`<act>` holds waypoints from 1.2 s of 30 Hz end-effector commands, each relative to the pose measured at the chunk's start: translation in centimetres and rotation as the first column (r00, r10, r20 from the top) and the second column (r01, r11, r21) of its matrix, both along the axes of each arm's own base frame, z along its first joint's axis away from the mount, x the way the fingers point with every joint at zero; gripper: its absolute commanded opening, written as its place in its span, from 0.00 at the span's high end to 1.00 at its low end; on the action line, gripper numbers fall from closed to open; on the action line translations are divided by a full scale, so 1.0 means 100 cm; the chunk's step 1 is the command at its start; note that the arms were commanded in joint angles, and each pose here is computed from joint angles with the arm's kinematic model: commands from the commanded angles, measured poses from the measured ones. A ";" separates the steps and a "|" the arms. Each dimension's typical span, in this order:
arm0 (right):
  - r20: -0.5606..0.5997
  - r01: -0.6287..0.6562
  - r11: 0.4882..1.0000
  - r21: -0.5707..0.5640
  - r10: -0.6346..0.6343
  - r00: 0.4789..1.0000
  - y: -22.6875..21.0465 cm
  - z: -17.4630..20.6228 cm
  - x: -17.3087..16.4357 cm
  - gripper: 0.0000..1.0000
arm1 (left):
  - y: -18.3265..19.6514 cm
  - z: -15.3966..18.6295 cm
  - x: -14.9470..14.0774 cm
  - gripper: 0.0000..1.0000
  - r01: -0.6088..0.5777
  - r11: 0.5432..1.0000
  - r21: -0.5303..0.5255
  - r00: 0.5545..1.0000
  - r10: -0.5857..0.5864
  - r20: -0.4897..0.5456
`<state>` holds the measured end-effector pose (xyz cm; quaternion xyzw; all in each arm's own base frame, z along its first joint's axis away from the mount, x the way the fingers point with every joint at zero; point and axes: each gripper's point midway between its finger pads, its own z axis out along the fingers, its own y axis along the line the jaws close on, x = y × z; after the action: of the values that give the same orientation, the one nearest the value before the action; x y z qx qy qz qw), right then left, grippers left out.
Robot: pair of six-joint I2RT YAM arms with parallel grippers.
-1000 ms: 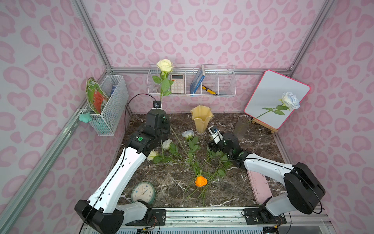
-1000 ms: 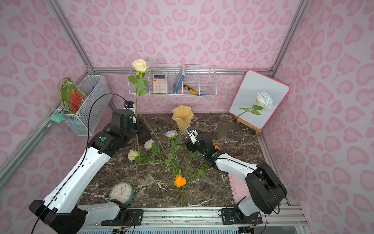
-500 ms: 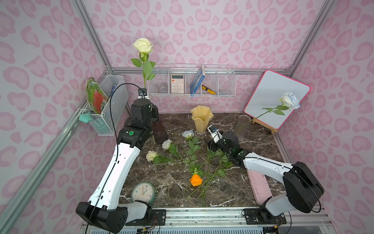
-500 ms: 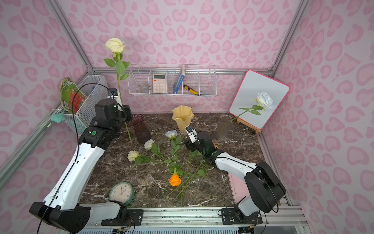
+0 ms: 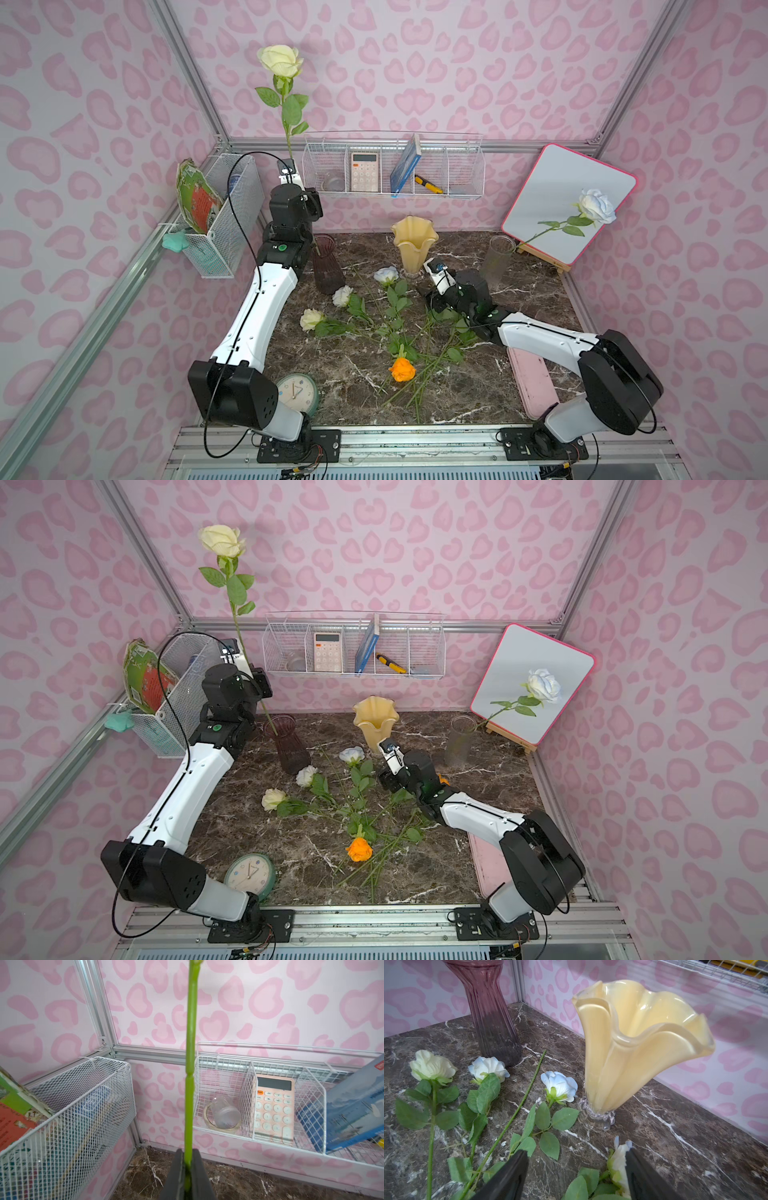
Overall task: Arrange the flowers in different vases according to their colors
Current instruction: Insert the flower into the vase.
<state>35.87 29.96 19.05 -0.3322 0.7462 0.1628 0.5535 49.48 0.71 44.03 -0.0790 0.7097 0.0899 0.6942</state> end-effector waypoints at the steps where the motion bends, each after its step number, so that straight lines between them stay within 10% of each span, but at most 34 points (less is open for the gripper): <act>1: 0.017 -0.038 0.999 0.020 0.038 0.999 0.005 0.006 -0.007 0.23 | -0.002 0.024 0.013 1.00 0.023 1.000 0.013 0.993 -0.024 0.113; 10: 0.019 -0.114 0.993 0.023 0.114 0.993 0.011 0.003 -0.024 0.23 | -0.004 -0.013 0.051 1.00 0.035 0.999 0.026 0.997 -0.037 0.073; 30: -0.224 -0.229 0.967 -0.108 0.201 0.954 0.053 -0.044 -0.056 0.29 | -0.003 -0.132 0.031 1.00 0.041 0.999 0.030 0.993 -0.037 -0.110; 32: -0.232 -0.223 0.970 -0.099 0.196 0.953 0.052 -0.045 -0.059 0.29 | -0.001 -0.134 0.027 0.53 0.014 0.999 -0.038 0.994 -0.019 -0.110; 36: -0.229 -0.196 0.978 -0.077 0.174 0.958 0.045 -0.040 -0.061 0.29 | -0.007 -0.137 0.019 0.44 0.043 0.998 -0.037 0.989 -0.047 -0.137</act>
<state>29.88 34.82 14.74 -0.4258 0.7676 0.2081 0.4315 51.78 0.29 30.40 -0.0687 0.7553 0.0757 0.6474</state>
